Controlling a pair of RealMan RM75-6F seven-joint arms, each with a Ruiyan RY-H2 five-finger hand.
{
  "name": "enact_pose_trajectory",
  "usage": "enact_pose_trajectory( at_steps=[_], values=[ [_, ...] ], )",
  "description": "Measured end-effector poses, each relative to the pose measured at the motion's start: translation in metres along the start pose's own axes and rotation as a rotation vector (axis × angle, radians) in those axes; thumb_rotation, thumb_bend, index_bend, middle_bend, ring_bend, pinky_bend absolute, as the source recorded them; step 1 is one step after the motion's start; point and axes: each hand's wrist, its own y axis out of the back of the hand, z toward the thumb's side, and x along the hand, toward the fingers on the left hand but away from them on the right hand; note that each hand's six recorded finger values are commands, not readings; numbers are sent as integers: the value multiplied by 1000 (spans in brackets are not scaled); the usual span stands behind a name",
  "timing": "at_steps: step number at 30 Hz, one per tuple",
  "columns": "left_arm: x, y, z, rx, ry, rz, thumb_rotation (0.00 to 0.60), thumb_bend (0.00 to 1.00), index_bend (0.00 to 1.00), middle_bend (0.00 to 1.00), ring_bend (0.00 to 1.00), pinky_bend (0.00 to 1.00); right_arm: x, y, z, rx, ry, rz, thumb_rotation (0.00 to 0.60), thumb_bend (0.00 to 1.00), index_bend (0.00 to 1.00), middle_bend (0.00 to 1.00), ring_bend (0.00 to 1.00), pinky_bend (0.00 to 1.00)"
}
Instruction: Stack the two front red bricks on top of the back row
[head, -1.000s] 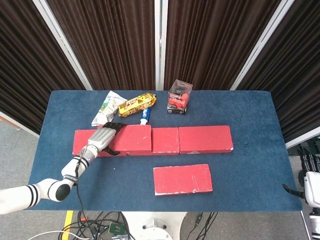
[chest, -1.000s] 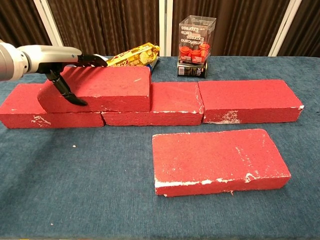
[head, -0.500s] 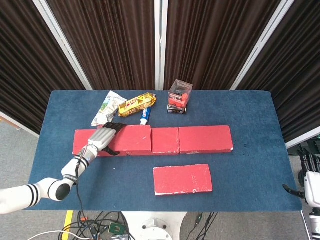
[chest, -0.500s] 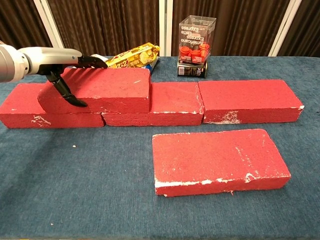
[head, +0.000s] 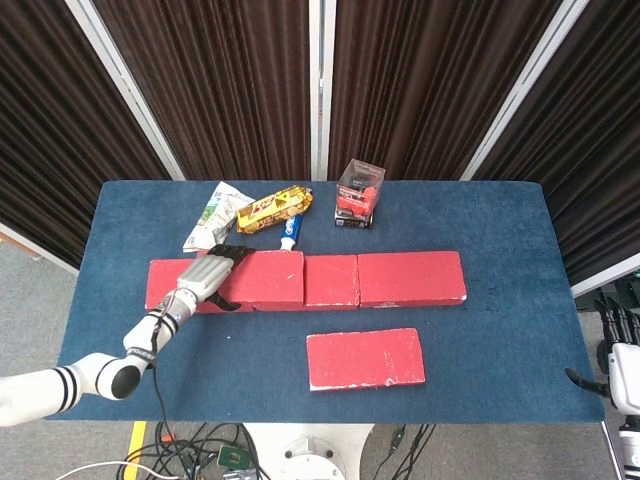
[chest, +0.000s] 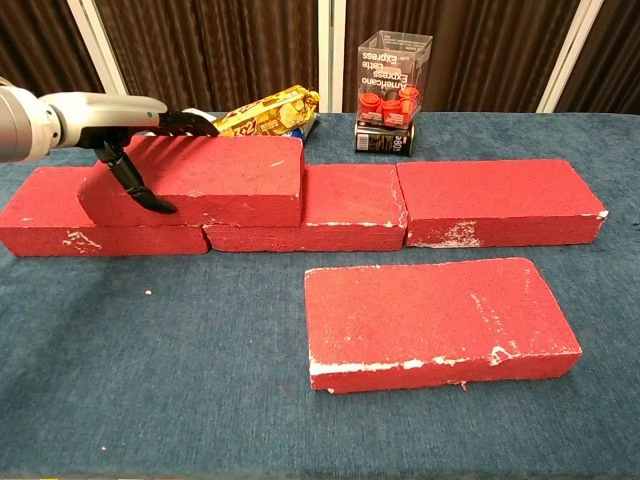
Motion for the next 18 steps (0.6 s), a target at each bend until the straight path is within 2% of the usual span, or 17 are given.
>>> enact_pose_trajectory(
  at_steps=[18],
  values=[
    [2,0,-1,-5,8,-6,600,192,0,77,33,0,0,-2,-1,2,-5,6,600,0,0,0,0,0]
  ],
)
